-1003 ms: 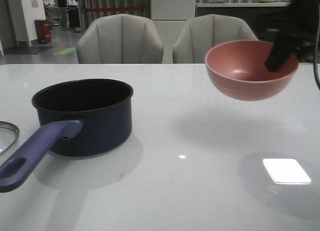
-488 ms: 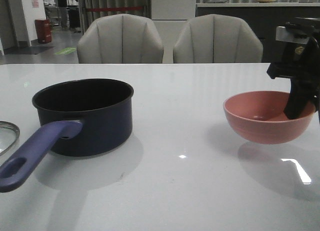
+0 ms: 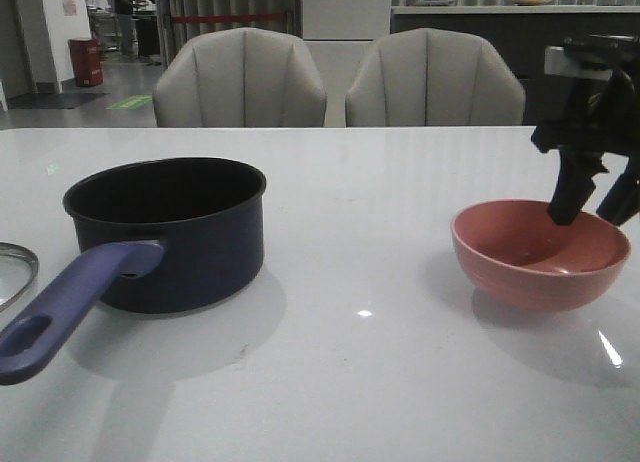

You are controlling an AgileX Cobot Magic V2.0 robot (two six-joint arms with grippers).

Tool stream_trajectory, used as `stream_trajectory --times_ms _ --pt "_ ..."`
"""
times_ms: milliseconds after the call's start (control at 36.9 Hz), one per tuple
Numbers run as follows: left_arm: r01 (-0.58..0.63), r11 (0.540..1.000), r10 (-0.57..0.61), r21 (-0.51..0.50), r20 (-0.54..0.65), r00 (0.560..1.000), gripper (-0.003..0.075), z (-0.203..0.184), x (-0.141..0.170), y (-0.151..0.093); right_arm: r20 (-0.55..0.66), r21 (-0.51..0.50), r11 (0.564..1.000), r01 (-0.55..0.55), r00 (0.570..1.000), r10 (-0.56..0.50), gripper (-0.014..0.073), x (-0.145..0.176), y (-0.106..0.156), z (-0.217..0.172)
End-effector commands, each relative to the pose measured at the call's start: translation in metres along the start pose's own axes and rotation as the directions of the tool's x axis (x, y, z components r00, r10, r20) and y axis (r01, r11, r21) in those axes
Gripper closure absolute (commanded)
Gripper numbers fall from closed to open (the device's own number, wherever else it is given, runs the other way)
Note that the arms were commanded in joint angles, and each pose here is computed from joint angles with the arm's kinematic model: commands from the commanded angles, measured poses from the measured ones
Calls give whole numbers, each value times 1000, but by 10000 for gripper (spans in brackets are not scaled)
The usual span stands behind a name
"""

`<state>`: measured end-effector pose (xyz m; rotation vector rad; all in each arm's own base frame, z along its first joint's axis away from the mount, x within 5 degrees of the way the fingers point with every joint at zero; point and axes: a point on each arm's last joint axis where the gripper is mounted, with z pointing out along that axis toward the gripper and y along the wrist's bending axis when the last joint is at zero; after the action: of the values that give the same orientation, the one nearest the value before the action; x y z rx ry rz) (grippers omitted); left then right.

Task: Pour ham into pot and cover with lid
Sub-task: 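Carry the empty bowl back and lower it onto the table, then release the bowl and withdraw the right gripper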

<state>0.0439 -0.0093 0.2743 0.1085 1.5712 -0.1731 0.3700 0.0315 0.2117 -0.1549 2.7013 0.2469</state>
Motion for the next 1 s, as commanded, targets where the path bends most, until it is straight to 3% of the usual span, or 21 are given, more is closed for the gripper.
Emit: stream_trajectory --times_ms 0,163,461,705,868,976 --pt "10 1000 -10 4 90 996 168 -1 -15 0 181 15 998 60 982 -61 153 -14 10 -58" --pt "10 1000 -10 4 90 996 168 -1 -15 0 371 40 995 95 923 -103 153 1 28 -109" --pt "10 1000 -10 4 99 995 168 -1 -16 0 636 63 984 164 753 -167 153 60 60 -160" --pt "10 1000 -10 4 99 995 168 -1 -16 0 767 69 980 187 618 -173 153 118 64 -179" --pt "10 1000 -10 4 99 995 168 -1 -16 0 818 76 979 188 550 -169 155 170 56 -171" --pt "10 1000 -10 4 96 995 168 -1 -16 0 870 64 986 155 475 -131 155 195 49 -167"
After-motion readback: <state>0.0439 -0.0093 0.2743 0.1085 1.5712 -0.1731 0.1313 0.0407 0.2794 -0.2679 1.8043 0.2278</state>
